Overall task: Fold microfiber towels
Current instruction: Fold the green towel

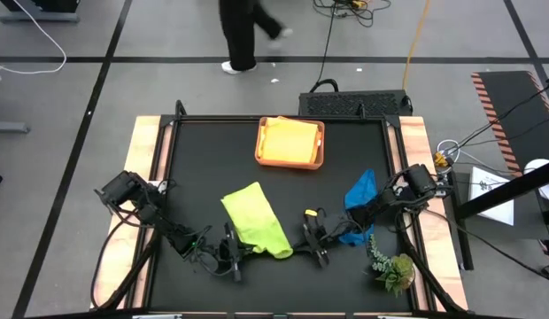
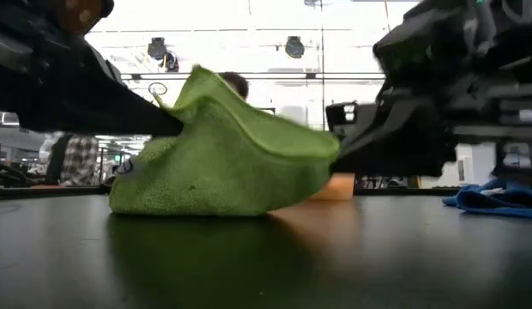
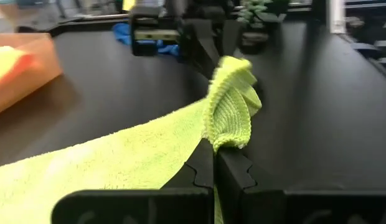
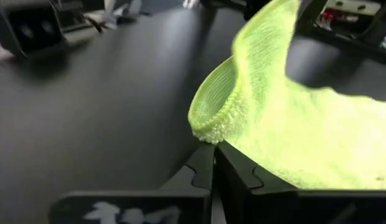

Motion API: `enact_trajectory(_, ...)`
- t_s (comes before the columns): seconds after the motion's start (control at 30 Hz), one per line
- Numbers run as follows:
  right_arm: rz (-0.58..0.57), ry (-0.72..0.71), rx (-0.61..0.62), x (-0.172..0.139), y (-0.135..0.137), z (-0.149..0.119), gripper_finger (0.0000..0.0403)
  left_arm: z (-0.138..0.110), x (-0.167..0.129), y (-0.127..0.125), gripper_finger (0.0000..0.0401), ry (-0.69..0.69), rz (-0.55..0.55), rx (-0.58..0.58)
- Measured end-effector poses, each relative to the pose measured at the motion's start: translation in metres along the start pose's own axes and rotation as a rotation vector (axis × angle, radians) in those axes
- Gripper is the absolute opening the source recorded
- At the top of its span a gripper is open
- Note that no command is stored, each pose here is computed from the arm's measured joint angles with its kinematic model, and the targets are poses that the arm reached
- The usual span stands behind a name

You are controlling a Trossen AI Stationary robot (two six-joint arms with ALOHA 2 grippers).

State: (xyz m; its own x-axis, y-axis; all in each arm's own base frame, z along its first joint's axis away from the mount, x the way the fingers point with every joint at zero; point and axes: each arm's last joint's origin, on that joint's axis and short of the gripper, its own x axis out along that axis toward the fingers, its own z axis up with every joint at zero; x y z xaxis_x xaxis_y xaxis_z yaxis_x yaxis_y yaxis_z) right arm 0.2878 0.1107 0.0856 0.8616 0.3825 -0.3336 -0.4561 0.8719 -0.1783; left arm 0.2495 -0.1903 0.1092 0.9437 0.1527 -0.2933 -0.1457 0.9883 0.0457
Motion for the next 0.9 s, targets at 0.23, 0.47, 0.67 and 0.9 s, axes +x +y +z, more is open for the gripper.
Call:
enact_trajectory(0.23,0.04,-0.071,-0.01,-0.01,0.012,0.03,0.0001,0.021,-0.013,-0.004,0.0,-0.006,-0.094,0.03)
enact_trajectory(0.47,0.045,-0.104,0.004,-0.022,0.023,0.052,0.0,0.039,-0.042,-0.01,0.0,-0.008,-0.177,0.052)
enact_trajectory(0.67,-0.038,-0.089,-0.058,-0.013,0.022,0.067,0.0,0.032,-0.051,-0.015,0.0,0.042,-0.194,0.055)
enact_trajectory(0.9,-0.1,-0.023,0.014,-0.001,-0.003,0.053,0.0,0.023,-0.048,-0.008,0.0,0.096,-0.093,-0.003)
